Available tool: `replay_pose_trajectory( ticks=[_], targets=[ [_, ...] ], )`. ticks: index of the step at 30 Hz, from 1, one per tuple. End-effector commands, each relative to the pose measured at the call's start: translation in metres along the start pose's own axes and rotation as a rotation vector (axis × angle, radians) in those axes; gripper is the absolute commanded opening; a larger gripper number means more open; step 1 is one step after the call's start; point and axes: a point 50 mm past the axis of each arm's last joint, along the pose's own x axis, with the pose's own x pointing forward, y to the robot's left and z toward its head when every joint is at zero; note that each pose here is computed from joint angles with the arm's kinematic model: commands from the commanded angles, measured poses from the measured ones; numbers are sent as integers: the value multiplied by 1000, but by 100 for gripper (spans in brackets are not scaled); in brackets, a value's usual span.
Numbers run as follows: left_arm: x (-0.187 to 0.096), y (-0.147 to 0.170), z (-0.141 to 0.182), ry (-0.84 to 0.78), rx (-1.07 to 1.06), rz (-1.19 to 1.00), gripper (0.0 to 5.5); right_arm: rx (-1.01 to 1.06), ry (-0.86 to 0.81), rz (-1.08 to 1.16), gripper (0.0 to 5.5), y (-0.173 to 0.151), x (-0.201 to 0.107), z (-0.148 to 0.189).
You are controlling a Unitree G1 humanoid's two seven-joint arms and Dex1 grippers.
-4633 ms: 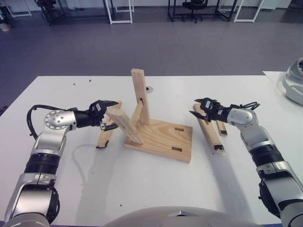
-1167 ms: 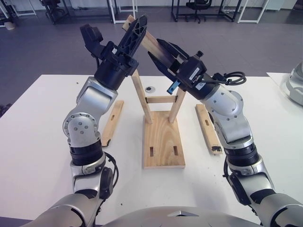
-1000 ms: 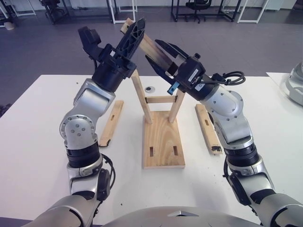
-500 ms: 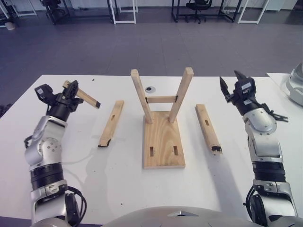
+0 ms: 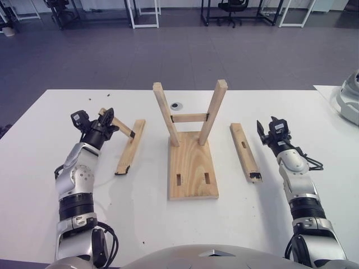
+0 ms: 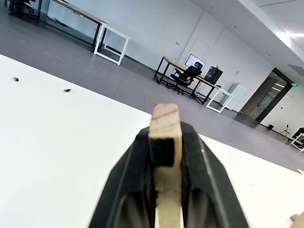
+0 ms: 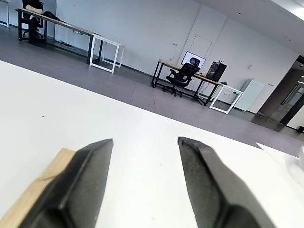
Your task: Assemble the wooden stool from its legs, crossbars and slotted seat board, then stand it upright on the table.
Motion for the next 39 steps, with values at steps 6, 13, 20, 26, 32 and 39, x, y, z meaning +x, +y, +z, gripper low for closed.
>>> replay_pose_trajectory(
  ticks=[6,13,20,26,32,39],
  targets=[
    [-9,17,-13,41,34,72,41,-10,15,-9,254,2,1,-3],
    [-9,16,-13,37,41,79,41,-15,25,-13,254,2,0,-5],
    [-4,4,-2,-31,-35,25,41,-19,35,-11,254,4,-2,-8],
    [-2,9,-15,5,-38,59,41,-23,45,-7,254,4,-2,-10],
    [-6,17,-19,19,-5,95,41,-22,47,-10,254,4,0,-11],
    [-14,28,-40,197,83,146,41,-42,45,-9,254,5,1,-9]
  ],
)
